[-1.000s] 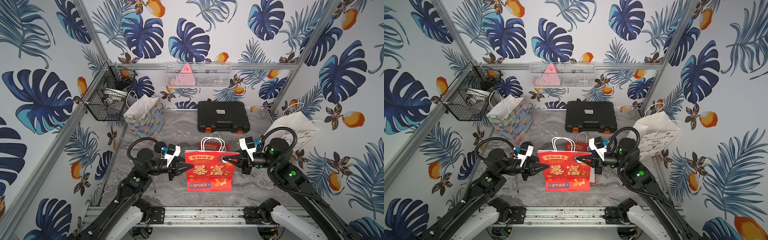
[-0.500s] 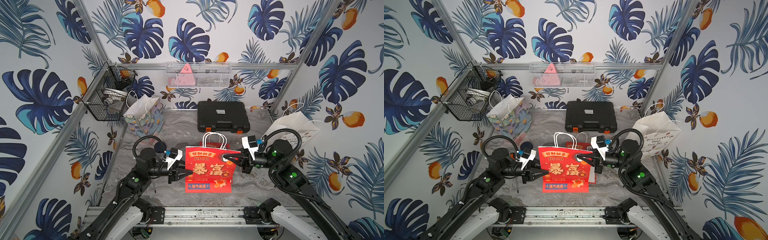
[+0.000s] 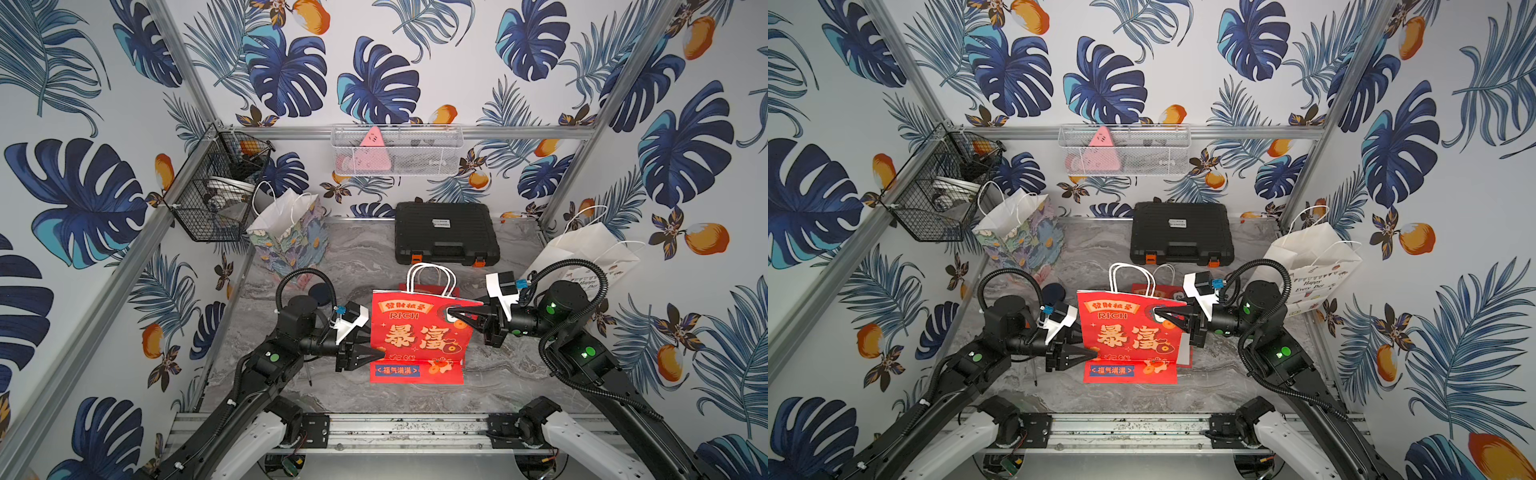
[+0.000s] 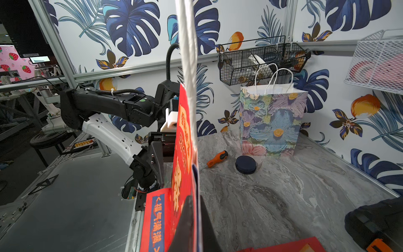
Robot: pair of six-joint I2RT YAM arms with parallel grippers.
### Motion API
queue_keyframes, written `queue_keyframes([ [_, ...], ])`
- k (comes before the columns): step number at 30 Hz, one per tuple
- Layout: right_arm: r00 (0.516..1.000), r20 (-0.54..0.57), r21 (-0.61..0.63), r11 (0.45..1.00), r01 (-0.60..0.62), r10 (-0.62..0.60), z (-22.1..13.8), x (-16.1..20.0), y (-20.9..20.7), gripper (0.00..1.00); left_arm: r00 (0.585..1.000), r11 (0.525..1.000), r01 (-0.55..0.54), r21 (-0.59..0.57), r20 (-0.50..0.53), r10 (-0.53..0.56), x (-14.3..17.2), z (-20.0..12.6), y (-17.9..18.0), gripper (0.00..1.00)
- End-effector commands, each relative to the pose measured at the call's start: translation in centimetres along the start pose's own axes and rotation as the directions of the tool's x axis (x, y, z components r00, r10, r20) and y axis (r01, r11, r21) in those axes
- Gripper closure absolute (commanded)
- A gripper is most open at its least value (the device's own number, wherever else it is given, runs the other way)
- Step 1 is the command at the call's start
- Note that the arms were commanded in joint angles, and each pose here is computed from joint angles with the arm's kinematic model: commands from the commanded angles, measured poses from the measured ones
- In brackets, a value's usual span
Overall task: Put away the paper bag
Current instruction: Press the paper bag.
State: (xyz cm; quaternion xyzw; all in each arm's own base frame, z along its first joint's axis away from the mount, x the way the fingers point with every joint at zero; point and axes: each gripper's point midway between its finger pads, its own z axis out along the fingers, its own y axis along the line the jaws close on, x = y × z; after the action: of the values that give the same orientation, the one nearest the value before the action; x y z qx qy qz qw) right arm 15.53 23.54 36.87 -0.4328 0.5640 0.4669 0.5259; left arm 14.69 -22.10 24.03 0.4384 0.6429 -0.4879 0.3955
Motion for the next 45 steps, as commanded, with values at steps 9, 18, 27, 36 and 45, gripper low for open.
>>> queue_keyframes([
  [9, 0.998, 0.045, 0.02, 0.999, 0.051, -0.051, -0.2, -1.4, -0.1, 1.0, 1.0, 0.997, -0.021, 0.072, -0.008, 0.021, 0.3, -0.1, -1.4, 1.0],
  [18, 0.997, 0.044, 0.028, 0.998, 0.057, -0.059, -0.3, -1.4, -0.1, 1.0, 0.999, 0.999, 0.016, 0.046, -0.031, -0.014, 0.6, 0.0, -0.8, 0.77],
  [27, 0.999, 0.005, 0.026, 0.998, 0.051, -0.051, -0.2, -0.5, -0.2, 1.0, 0.999, 1.0, -0.007, 0.022, 0.032, 0.006, -2.1, -0.2, -0.6, 0.7],
  [36, 0.999, -0.033, -0.037, 0.999, -0.01, 0.009, 1.2, 0.5, -0.2, 1.0, 0.969, 0.991, 0.066, -0.118, 0.244, -0.035, -8.4, -0.7, 2.5, 0.44],
  [45, 0.998, -0.066, -0.022, 1.0, -0.014, 0.013, 1.6, 1.4, -0.5, 0.98, 0.968, 0.994, 0.023, -0.102, 0.252, 0.004, -8.8, -0.7, 2.1, 1.0],
])
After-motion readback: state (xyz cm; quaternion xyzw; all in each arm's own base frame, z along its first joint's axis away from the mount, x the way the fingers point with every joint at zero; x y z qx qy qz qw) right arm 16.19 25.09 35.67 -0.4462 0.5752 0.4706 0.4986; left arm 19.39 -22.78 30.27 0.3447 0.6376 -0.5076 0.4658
